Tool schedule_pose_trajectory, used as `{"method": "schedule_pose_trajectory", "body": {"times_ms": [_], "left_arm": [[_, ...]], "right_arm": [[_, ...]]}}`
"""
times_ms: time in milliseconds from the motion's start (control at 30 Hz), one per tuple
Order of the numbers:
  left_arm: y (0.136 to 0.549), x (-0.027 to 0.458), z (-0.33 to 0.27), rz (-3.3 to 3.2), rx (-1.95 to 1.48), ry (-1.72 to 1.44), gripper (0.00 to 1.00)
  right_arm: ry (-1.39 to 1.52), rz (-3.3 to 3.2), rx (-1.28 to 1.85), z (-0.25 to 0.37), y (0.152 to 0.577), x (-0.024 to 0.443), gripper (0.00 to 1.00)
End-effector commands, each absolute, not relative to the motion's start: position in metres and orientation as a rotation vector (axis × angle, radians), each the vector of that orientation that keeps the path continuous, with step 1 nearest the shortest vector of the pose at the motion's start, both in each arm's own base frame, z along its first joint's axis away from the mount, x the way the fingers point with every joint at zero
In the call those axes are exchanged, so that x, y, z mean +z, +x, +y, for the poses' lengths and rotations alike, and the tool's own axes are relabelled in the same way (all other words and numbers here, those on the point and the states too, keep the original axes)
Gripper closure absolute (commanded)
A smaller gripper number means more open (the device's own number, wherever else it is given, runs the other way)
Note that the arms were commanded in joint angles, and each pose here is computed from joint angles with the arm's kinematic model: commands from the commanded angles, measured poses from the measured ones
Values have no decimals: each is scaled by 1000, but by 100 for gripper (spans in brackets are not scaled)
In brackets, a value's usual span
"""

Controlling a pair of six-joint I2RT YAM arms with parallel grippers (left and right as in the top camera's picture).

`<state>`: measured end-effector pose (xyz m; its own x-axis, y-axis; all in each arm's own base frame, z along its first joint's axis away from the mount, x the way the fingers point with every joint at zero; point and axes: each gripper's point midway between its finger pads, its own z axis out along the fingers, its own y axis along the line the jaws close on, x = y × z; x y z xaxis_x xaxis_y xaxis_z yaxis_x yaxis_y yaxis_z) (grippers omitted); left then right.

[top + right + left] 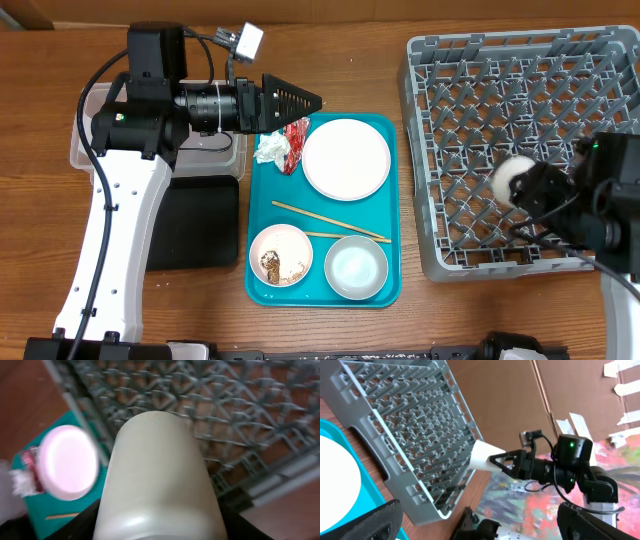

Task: Sort waste into correct bins and load items into the dishwasher
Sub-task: 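Carry the cup with the right gripper and place it in the dish rack, then return the left arm to rest and move the right gripper to the white bowl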

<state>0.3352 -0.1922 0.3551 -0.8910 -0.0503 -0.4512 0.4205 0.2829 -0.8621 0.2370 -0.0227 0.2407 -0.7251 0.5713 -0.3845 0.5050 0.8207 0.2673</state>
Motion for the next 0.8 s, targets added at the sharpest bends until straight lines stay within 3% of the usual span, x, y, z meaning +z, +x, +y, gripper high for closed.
{"method": "schedule_pose_trajectory", "body": {"times_ms": [0, 167, 300, 633, 767], "left_arm": [[335, 359, -192, 2167, -1613, 330, 0], [331, 354, -191, 2196, -1617, 316, 0], [329, 352, -191, 2208, -1617, 317, 0], [327, 350, -191, 2223, -1625, 304, 0], [327, 350, -191, 2222, -1624, 304, 0]], "right_arm": [[916, 2538, 12, -49, 239, 236, 46], [966, 2664, 24, -45, 249, 208, 46], [846, 2800, 191, -17, 263, 189, 46], [857, 2930, 163, -11, 262, 163, 46], [863, 2931, 98, -18, 259, 162, 31]]}}
